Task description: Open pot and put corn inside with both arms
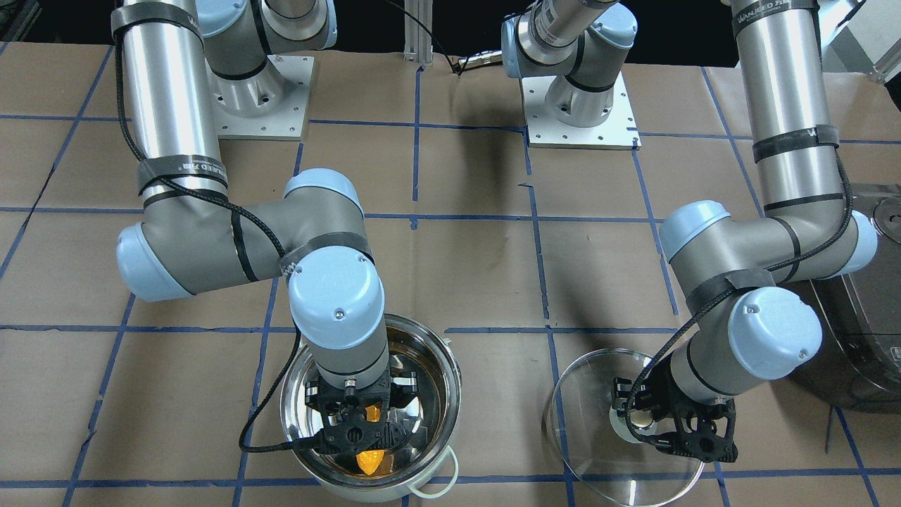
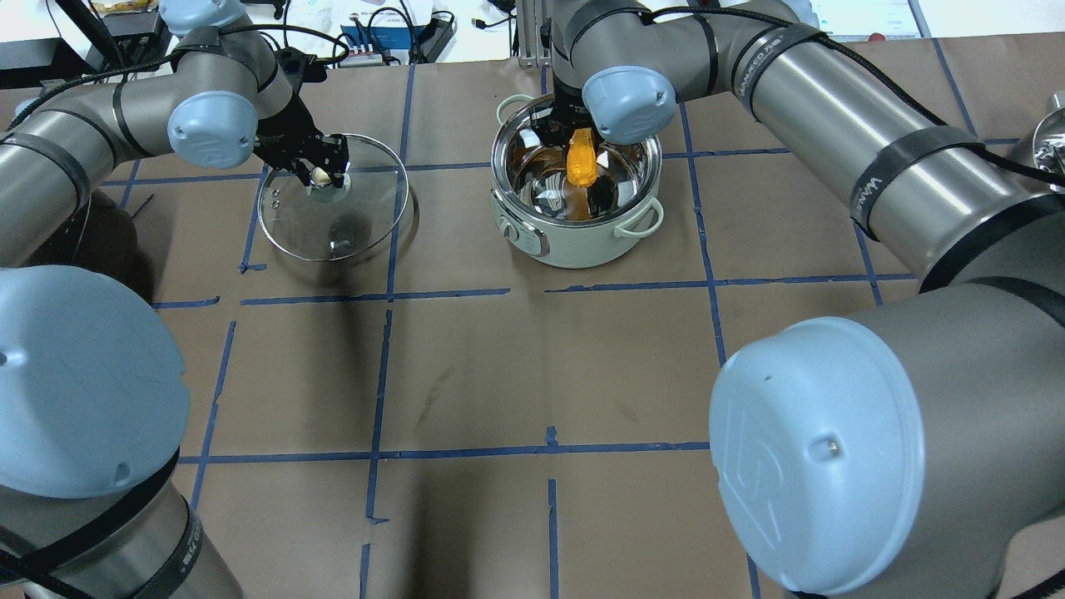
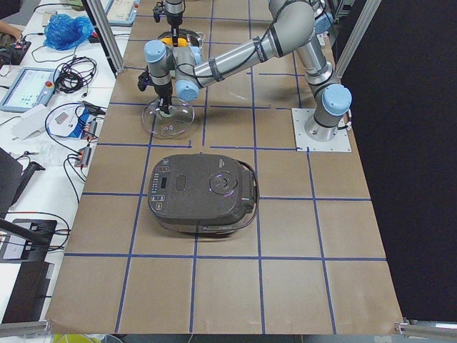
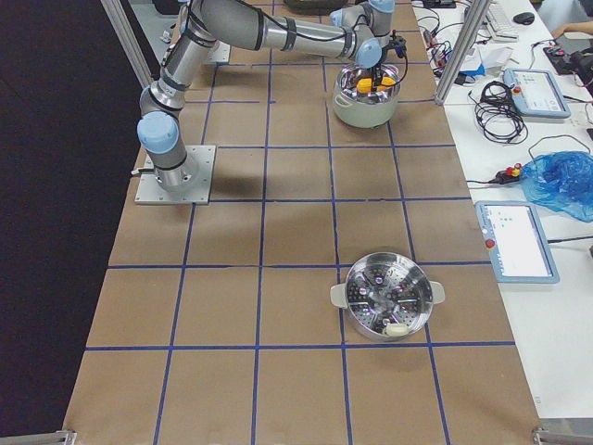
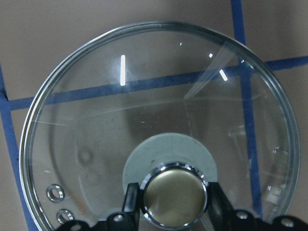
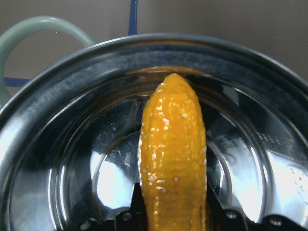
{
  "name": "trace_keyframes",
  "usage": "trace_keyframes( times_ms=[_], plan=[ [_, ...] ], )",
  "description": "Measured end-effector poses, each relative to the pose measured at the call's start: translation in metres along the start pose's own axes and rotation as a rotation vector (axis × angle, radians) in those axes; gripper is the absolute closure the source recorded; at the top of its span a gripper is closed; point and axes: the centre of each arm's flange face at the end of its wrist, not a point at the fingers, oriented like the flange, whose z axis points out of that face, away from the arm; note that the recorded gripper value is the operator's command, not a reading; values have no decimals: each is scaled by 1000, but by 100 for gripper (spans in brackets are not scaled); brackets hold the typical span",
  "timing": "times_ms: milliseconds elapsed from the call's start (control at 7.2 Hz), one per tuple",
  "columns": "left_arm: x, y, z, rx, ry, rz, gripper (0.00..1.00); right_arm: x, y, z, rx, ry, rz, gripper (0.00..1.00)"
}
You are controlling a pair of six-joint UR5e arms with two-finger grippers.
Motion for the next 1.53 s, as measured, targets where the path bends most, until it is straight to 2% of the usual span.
trace_keyframes(
  times_ms=[139,278,417,694,972,1250,1528],
  plan=[
    [-10,1,5,-6,1,1,99,-9,1,14,1,-1,-14,1],
    [-24,3,7,-8,4,-6,86,-13,2,22,-2,3,-26,0],
    [-32,4,9,-10,7,-14,2,-14,3,25,-5,5,-33,0],
    [-36,4,9,-12,7,-20,0,-10,5,-5,25,1,-34,0],
    [-30,6,-9,-13,0,-26,0,6,14,-74,61,-2,-18,0],
    [20,23,-76,-34,3,-70,0,45,36,-153,39,5,22,0],
    [88,62,-170,-13,-2,-80,0,95,74,-212,-38,22,33,3]
  ],
)
